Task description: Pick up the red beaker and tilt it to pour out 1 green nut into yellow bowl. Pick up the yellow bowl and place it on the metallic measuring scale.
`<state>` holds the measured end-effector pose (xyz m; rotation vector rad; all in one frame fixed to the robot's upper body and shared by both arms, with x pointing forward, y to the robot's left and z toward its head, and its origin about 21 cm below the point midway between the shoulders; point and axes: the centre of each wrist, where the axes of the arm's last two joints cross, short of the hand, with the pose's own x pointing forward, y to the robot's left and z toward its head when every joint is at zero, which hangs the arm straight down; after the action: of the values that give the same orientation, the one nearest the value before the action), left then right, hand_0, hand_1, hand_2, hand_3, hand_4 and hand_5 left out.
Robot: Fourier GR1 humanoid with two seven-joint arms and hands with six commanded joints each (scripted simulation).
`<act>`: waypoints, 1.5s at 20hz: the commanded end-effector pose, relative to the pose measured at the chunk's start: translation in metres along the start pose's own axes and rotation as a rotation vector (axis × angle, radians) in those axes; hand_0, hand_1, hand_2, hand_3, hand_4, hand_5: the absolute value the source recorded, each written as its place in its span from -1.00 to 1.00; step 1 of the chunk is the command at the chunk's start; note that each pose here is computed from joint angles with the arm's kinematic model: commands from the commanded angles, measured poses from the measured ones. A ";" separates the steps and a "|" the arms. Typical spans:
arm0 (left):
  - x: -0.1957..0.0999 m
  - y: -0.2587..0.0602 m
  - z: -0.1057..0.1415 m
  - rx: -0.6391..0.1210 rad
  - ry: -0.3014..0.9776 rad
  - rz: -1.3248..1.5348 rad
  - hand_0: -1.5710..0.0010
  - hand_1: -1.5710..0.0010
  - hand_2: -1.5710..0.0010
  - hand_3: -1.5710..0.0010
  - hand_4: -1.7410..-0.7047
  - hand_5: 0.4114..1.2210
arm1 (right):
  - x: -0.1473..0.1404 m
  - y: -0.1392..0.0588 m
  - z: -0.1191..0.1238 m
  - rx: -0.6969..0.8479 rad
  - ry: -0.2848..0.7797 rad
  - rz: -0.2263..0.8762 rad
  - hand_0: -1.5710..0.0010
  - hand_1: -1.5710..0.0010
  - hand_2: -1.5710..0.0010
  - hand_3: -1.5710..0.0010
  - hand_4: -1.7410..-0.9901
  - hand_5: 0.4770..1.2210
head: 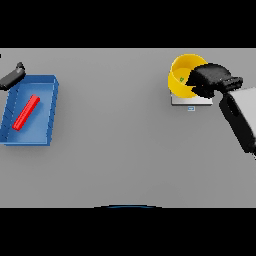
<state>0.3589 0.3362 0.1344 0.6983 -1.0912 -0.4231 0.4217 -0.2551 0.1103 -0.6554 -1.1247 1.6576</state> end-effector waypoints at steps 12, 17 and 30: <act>-0.003 0.004 -0.004 -0.002 0.018 -0.015 1.00 1.00 1.00 1.00 0.74 -0.11 | -0.021 0.014 -0.011 0.030 0.066 -0.030 -0.80 -0.57 -0.79 -0.96 -0.97 1.00; 0.000 0.004 -0.004 -0.008 0.010 0.004 1.00 1.00 1.00 1.00 0.72 -0.11 | -0.022 0.012 -0.012 0.065 0.086 -0.081 -0.34 0.00 0.01 -0.25 -0.57 0.51; 0.001 0.001 -0.001 0.007 0.004 -0.002 1.00 1.00 1.00 1.00 0.71 -0.11 | -0.031 0.010 -0.008 0.114 0.101 -0.064 0.90 0.93 0.88 0.62 -0.16 -0.12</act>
<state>0.3606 0.3366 0.1355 0.7060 -1.0895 -0.4200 0.4350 -0.2817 0.0958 -0.6166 -0.9627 1.6033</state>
